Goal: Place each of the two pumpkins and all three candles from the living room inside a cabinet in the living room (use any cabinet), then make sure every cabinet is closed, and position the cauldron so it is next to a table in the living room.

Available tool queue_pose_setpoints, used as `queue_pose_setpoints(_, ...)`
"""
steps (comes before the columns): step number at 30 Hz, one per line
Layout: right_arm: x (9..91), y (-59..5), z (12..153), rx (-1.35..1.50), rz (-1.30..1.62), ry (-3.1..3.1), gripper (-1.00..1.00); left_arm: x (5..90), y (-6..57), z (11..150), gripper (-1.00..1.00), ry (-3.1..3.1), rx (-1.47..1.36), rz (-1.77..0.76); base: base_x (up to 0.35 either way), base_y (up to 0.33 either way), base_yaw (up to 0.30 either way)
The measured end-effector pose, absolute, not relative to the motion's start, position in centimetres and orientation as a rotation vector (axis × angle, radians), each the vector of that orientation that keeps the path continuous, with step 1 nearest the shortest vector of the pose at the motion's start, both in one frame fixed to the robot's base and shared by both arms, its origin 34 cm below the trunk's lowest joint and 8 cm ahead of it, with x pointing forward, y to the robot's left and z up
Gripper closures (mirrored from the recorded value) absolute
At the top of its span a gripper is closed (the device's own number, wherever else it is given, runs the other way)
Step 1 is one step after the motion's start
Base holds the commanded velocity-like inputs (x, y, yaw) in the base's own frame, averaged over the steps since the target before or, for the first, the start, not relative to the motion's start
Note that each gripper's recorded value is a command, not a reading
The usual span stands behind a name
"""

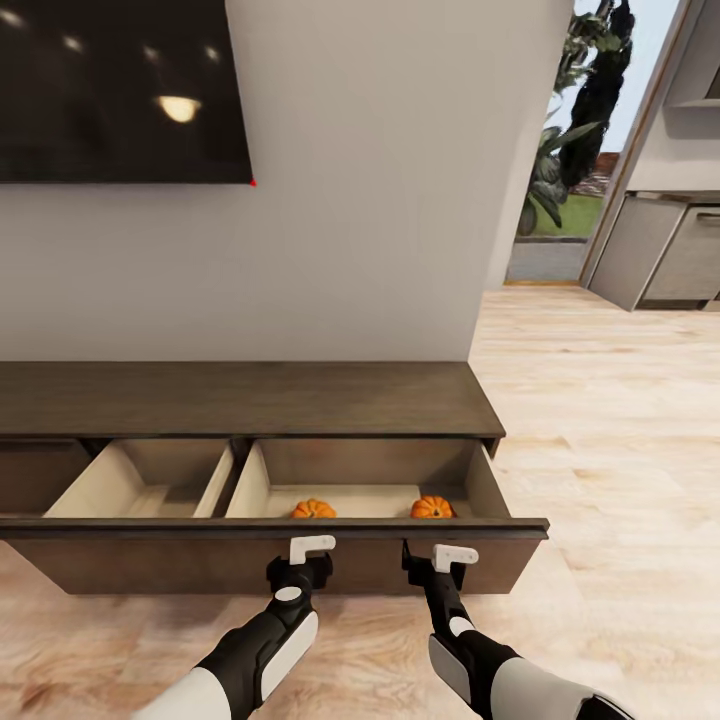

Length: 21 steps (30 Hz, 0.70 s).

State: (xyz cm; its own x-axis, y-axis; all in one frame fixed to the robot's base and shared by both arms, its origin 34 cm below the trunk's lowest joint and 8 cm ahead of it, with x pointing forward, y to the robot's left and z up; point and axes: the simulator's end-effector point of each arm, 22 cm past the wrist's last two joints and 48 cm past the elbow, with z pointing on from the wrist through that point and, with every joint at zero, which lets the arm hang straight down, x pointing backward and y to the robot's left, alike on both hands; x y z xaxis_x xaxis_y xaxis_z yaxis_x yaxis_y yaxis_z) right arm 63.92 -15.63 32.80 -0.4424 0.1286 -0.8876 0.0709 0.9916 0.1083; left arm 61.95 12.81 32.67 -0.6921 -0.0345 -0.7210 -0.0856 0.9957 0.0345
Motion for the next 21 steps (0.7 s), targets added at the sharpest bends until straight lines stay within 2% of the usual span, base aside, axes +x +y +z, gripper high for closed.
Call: queue_pose_setpoints(21,63.92,-15.63,32.80,0.141,0.066,2.031,-1.00,61.95,12.80,32.67,-1.00,2.335,-0.082,0.083,0.184,0.000,0.000)
